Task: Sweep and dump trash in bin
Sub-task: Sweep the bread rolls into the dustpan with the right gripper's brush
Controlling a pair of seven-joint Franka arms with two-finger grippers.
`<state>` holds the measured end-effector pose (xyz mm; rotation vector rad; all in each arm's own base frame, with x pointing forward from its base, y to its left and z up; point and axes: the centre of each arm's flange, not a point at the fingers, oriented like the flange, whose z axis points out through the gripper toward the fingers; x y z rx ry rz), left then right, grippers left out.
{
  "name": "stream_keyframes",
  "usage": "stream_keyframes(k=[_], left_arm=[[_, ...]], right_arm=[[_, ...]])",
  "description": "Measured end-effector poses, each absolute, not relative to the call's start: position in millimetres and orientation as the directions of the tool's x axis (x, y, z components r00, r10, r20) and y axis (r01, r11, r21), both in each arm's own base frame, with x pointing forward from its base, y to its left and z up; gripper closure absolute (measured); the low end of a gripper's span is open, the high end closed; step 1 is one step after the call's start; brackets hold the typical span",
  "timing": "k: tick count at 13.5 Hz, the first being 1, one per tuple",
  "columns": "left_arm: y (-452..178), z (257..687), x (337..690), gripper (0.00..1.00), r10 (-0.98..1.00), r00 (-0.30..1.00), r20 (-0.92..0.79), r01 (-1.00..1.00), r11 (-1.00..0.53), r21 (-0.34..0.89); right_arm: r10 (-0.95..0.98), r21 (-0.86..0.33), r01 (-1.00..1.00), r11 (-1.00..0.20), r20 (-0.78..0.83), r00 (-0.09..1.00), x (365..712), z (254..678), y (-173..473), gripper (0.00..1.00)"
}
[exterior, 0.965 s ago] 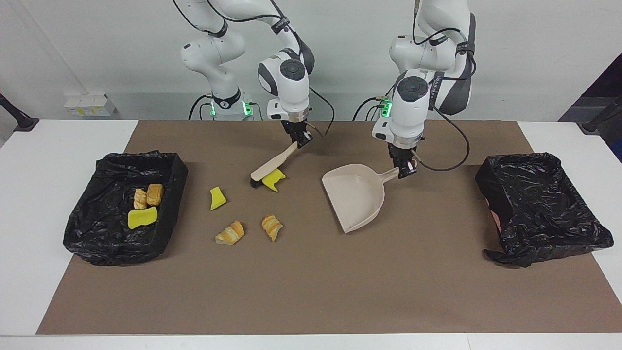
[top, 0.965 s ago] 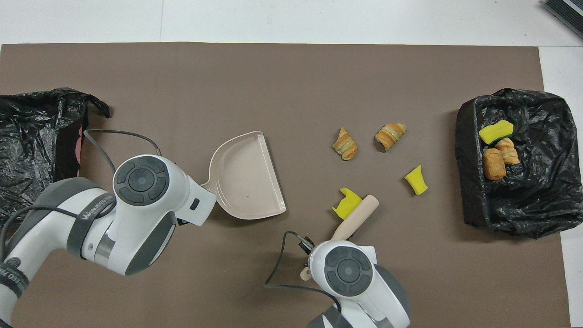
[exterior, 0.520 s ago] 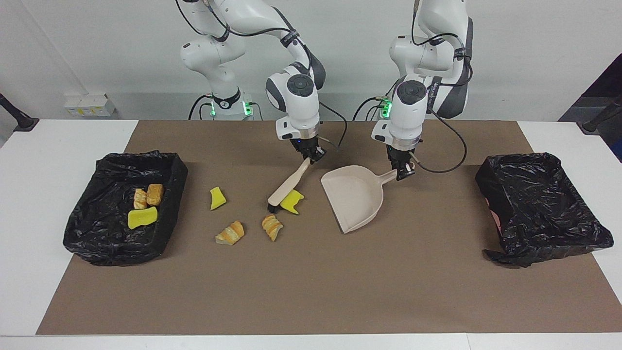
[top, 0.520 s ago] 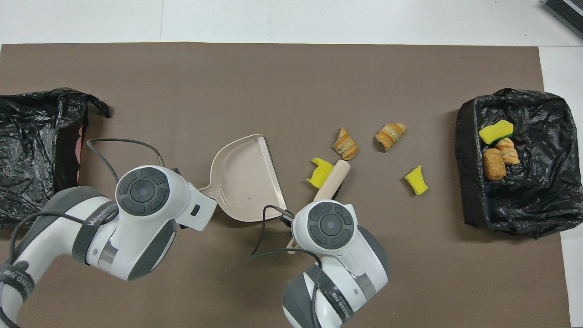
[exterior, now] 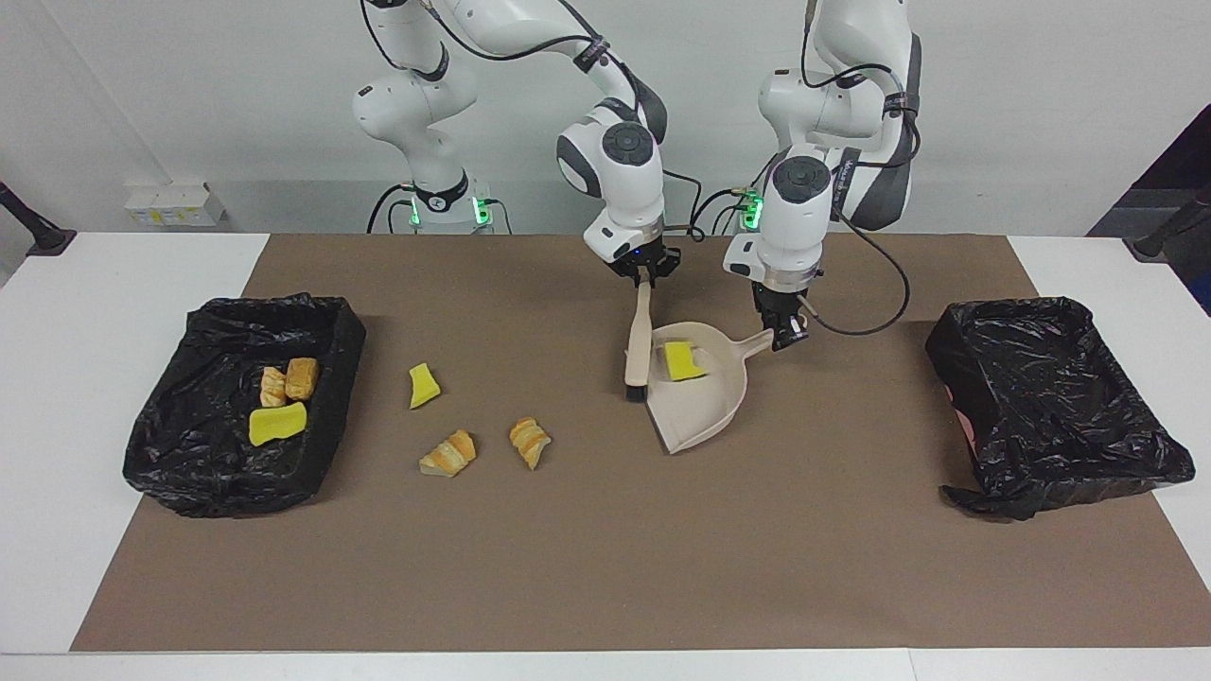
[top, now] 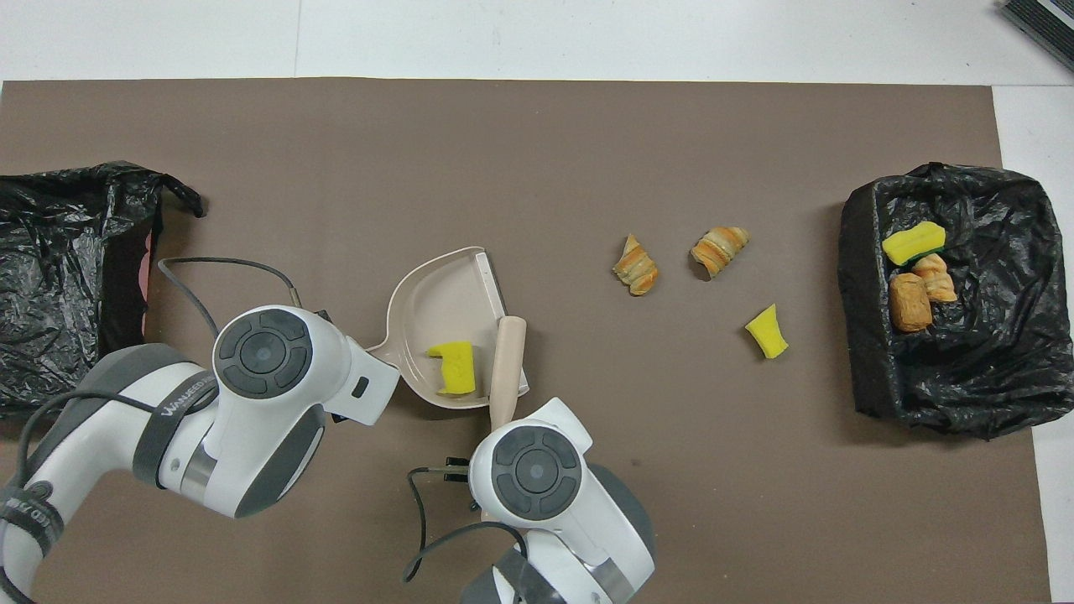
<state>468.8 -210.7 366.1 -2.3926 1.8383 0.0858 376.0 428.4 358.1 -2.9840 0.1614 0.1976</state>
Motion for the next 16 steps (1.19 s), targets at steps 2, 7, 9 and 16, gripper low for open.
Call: stream_keyframes(k=[2, 7, 9, 16], left_arm=[[-211, 366, 469, 0.69, -0.958, 0.262, -0.119, -0.965, -0.256, -0.063], [-206, 366, 471, 0.69, -0.945, 0.316, -0.087, -0.949, -0.313, -0.044], [-199, 367, 475, 0.69, -0.935, 0.346, -0.07, -0.938, -0.344, -0.039], [-198, 367, 476, 0.69, -0.934, 0.352, -0.066, -0.936, -0.35, -0.036]], right_arm=[[-0.065, -0.16, -0.084, -0.983, -0.124, 0.99, 379, 368, 431, 0.74], [-0.061, -0.172, -0.079, -0.982, -0.105, 0.993, 418, 371, 394, 0.74], [-0.046, -0.163, -0.059, -0.985, -0.081, 0.996, 439, 371, 370, 0.74], [-0.043, 0.013, -0.042, -0.999, -0.094, 0.995, 505, 405, 255, 0.74]])
